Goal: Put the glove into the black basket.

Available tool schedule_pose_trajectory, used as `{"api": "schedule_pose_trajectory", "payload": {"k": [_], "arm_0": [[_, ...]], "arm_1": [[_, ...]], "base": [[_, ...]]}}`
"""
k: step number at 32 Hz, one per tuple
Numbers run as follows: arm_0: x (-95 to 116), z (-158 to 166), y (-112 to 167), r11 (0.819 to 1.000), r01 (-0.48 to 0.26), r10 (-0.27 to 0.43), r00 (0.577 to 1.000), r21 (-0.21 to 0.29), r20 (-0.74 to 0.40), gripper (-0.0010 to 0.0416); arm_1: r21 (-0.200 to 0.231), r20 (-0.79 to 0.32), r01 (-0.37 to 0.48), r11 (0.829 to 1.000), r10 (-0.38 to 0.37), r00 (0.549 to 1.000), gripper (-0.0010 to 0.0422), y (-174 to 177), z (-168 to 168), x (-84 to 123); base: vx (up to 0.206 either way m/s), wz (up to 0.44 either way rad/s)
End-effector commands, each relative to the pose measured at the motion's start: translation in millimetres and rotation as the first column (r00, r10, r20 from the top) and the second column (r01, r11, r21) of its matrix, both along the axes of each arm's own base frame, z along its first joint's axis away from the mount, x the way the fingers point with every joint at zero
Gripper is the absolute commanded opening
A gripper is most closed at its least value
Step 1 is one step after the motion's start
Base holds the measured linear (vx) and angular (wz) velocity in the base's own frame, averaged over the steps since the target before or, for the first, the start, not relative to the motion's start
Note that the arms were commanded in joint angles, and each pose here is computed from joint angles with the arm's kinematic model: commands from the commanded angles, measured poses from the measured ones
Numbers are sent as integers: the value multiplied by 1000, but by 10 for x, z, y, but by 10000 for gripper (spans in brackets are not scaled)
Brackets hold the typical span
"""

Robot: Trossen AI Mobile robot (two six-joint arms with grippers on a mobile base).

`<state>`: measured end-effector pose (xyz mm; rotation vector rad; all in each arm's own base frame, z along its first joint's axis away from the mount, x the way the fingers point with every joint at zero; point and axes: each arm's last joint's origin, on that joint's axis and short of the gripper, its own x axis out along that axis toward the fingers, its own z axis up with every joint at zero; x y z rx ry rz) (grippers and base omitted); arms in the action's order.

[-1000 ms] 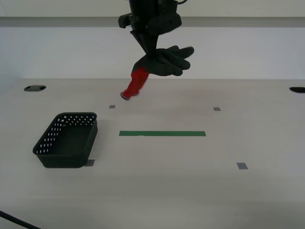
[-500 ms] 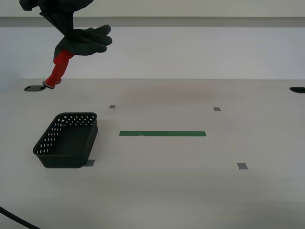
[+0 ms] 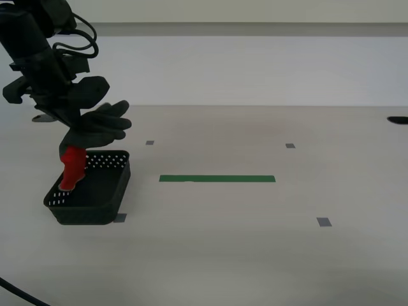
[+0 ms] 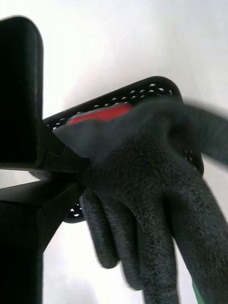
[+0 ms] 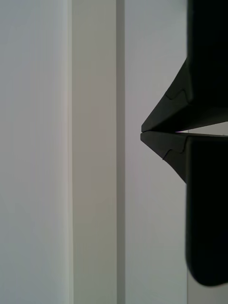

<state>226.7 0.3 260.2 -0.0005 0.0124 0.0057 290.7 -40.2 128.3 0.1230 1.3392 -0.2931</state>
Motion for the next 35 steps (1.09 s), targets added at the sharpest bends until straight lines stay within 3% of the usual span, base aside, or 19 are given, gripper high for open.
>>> {"api": "schedule_pose_trajectory", "payload": {"k": [1,4,10,20,28,31,33,35], "arm_0": [[0,4,1,1000,1,-1,1000,0,1,1],[0,3,0,1000,1,-1,1000,0,0,1],[1,-1,1,1000,1,-1,1000,0,-4,0],[1,-17,0,1000,1,-1,1000,0,-20,0],[1,-19,0,1000,1,-1,1000,0,-22,0],[1,-19,0,1000,2,-2,1000,0,-22,1],[1,-18,0,1000,2,-2,1000,0,-21,1],[1,-19,0,1000,1,-1,1000,0,-22,0]], "arm_1": [[7,-73,-9,1000,9,997,-1,1,-223,84],[19,-153,-8,1000,11,988,-1,-5,-539,144],[21,-172,-12,1000,15,985,0,-2,-854,226],[18,-165,-48,999,51,985,0,1,-898,264],[30,-236,-50,998,56,970,4,18,-881,218],[34,-256,-56,998,62,965,62,21,-878,199],[40,-279,-96,995,103,955,133,23,-872,184],[45,-298,-107,993,116,948,173,23,-857,181]], "base": [[0,0],[0,0],[0,0],[0,0],[0,0],[0,0],[0,0],[0,0]]}}
